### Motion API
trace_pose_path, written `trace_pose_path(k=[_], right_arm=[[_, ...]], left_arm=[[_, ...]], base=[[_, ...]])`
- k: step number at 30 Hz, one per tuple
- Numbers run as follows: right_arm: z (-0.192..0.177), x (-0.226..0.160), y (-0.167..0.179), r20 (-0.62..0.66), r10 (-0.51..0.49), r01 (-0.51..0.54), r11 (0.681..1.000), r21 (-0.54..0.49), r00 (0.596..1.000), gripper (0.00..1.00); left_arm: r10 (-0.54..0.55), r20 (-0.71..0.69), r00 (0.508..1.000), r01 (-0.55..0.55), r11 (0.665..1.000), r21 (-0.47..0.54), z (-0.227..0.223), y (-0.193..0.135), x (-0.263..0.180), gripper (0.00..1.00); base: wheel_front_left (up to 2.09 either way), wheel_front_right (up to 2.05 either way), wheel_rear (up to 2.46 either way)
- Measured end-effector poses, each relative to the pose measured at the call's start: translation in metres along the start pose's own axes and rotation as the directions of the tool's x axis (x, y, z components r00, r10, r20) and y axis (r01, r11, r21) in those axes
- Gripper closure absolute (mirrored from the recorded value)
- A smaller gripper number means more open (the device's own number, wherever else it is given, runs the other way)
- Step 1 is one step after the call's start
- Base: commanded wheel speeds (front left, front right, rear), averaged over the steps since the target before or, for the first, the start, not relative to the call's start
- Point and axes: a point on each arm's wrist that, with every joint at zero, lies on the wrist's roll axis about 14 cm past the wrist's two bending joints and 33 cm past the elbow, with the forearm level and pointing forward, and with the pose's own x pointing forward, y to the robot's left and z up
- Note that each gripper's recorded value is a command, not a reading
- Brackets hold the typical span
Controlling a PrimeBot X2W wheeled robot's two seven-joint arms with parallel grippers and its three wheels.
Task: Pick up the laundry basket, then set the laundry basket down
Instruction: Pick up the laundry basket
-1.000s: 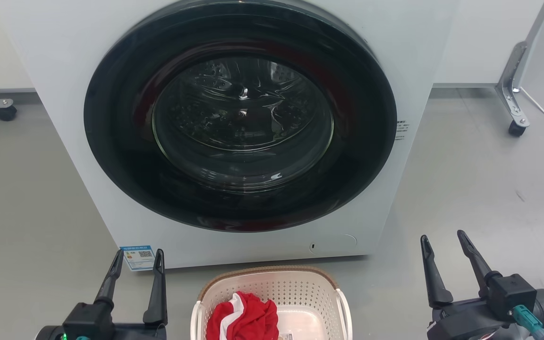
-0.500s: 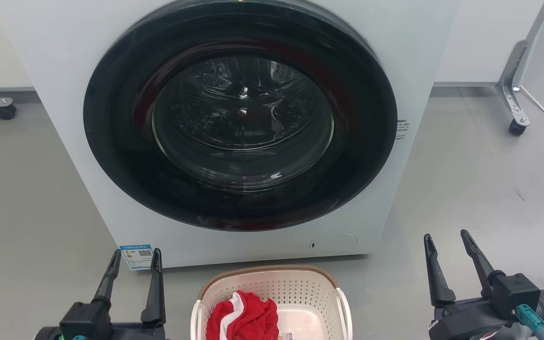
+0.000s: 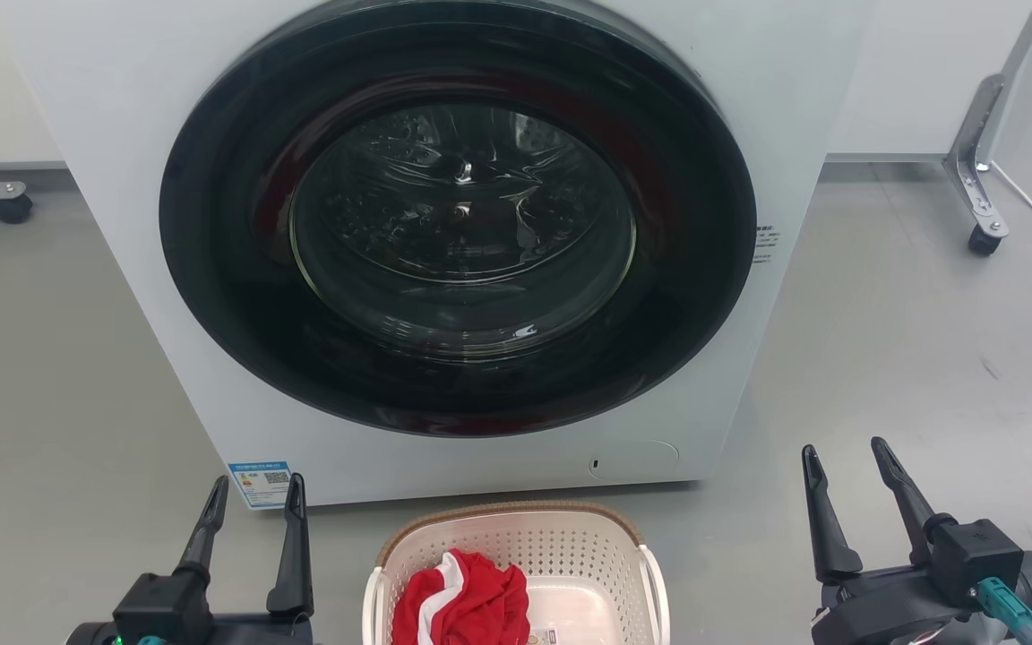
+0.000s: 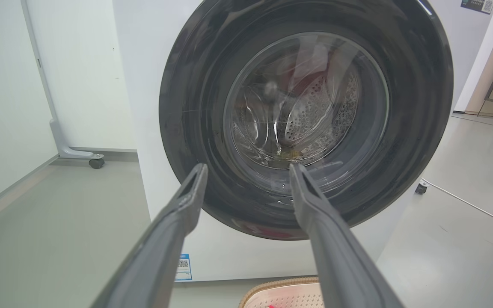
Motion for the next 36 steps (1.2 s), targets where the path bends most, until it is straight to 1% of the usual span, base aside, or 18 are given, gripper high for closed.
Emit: trace_pose_path(k=[7,16,23,29,36], right_arm=[[-0.003,0.000,0.002,-0.008,0.006,-0.006,1.000,0.007,1.000,0.00],[-0.016,0.004,0.002,-0.043,0.010,-0.009,1.000,0.017,0.999,0.00],[-0.036,0.012,0.004,-0.094,0.013,-0.010,0.999,0.038,0.995,0.00],[-0.050,0.030,0.004,-0.124,0.020,-0.013,0.999,0.052,0.992,0.00],[-0.085,0.045,0.006,-0.210,0.026,-0.011,0.997,0.072,0.977,0.00]], left_arm=[[0.007,-0.025,1.000,-0.007,1.000,-0.005,-0.008,0.001,-0.003,0.00],[0.011,-0.064,0.998,-0.011,1.000,-0.007,-0.020,0.002,0.000,0.00],[0.002,-0.119,0.993,-0.004,1.000,-0.012,-0.037,-0.001,0.013,0.00],[-0.011,-0.167,0.986,0.008,1.000,-0.018,-0.054,-0.003,0.031,0.00],[-0.037,-0.272,0.961,0.025,0.999,-0.048,-0.091,-0.008,0.049,0.00]], base=[[0.00,0.00,0.00],[0.00,0.00,0.00],[0.00,0.00,0.00],[0.00,0.00,0.00],[0.00,0.00,0.00]])
